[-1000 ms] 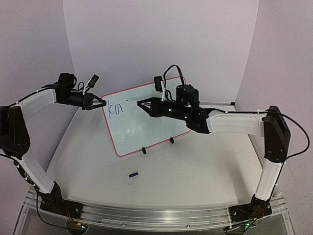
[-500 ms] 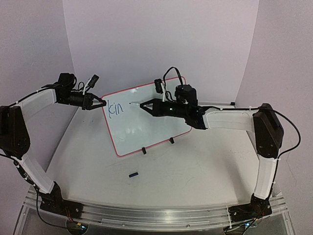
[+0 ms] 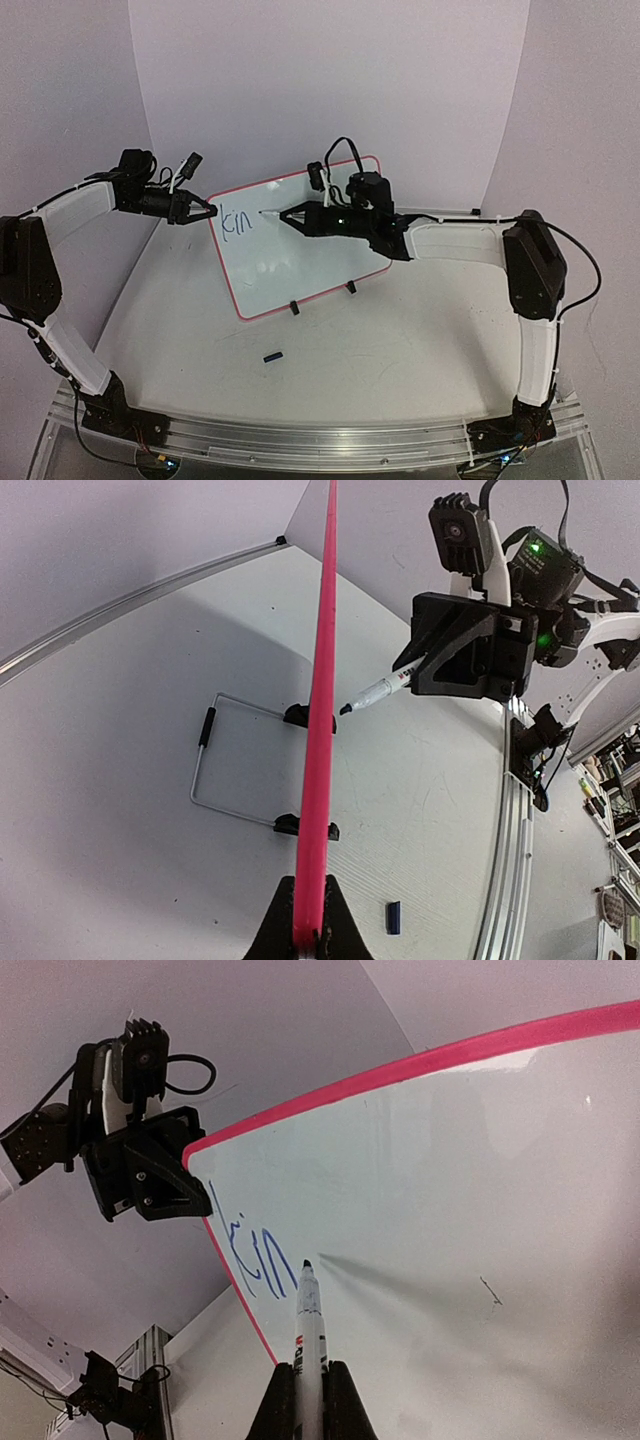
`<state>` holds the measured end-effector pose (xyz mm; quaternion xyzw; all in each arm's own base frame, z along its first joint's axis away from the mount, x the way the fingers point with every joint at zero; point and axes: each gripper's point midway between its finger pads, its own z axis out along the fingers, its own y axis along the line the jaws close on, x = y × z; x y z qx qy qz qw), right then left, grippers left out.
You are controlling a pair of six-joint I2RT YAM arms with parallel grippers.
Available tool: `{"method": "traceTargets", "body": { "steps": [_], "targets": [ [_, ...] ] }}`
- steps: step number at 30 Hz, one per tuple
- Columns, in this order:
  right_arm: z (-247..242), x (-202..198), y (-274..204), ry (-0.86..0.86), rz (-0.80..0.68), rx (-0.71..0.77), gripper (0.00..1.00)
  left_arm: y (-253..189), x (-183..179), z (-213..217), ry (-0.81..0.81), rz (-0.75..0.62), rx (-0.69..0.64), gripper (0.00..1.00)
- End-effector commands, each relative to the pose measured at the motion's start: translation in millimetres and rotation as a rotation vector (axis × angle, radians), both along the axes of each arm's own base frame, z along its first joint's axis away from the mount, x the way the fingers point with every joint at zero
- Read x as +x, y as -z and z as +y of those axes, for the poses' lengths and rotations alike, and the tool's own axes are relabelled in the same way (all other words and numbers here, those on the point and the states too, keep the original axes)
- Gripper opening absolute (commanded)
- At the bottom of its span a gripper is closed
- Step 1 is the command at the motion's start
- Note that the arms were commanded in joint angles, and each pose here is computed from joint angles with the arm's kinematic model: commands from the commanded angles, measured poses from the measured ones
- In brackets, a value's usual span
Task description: Write a sentence on the whiteboard
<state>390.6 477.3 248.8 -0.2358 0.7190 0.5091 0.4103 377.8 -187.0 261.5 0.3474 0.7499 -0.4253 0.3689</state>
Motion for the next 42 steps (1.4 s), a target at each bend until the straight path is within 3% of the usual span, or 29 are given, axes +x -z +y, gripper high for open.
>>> {"method": "traceTargets", "body": {
  "steps": [1, 24, 42],
  "targets": [
    [7, 7, -7, -0.002, -0.017, 0.015, 0.0, -4, -3, 2, -0.012, -0.03, 0.048, 0.0],
    [10, 1, 34, -0.032, 0.053, -0.061, 0.0, -3, -3, 2, -0.011, -0.03, 0.049, 0.0],
    [-12, 8, -8, 0.079, -0.035, -0.05, 0.0, -5, -4, 3, -0.013, -0.034, 0.049, 0.0]
  ]
}}
